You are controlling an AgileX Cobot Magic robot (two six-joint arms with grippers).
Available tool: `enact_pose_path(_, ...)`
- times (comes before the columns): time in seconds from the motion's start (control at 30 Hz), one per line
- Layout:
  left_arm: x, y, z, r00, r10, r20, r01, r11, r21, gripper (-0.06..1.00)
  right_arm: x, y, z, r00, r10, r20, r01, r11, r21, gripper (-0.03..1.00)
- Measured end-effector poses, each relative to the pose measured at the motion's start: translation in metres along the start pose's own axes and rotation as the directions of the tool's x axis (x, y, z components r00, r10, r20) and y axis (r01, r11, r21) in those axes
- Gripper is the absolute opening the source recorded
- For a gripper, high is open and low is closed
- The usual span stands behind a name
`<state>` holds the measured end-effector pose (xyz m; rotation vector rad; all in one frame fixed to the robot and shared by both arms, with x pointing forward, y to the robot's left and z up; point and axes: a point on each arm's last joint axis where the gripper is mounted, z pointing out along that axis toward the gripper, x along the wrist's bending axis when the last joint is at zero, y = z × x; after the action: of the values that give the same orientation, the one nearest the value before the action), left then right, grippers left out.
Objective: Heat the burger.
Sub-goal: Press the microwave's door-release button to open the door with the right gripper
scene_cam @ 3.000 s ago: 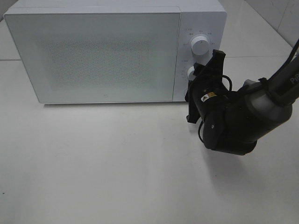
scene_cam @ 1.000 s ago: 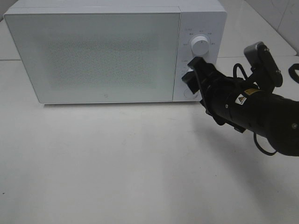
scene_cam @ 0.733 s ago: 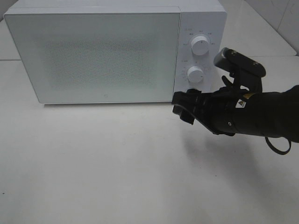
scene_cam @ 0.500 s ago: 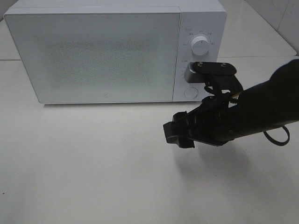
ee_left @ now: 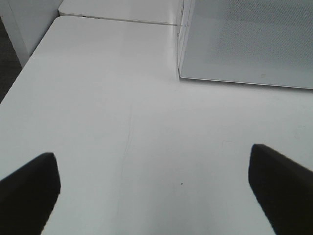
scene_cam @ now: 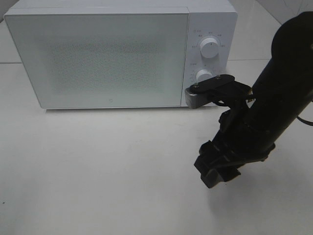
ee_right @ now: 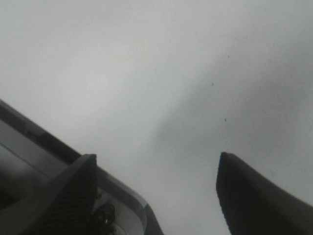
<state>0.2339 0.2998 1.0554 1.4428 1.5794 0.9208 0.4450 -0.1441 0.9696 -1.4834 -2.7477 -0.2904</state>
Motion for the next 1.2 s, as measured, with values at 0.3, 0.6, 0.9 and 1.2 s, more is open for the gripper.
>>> enact_pose_path(0.3,0.0,0.0,0.0,1.0,0.0,0.0,0.0,1.0,0.0,0.99,0.001,-0.016,-0.018,1.0,-0.015,-0.002,0.015,0.986,0.167,0.68)
enact_pose_path(0.6,0.0,0.0,0.0,1.0,0.0,0.0,0.0,1.0,0.0,0.99,0.004,-0.037,-0.079,0.999,-0.049,0.019,0.051,0.996,-0.07,0.68)
enact_pose_path(0.9,0.0,0.0,0.0,1.0,0.0,0.0,0.0,1.0,0.0,0.99,0.003,-0.076,-0.125,0.995,-0.074,0.066,0.09,0.957,-0.277,0.68)
enact_pose_path(1.2,0.0,0.0,0.0,1.0,0.0,0.0,0.0,1.0,0.0,0.99,-0.006,-0.132,-0.123,0.992,-0.021,0.122,0.067,0.918,-0.391,0.75)
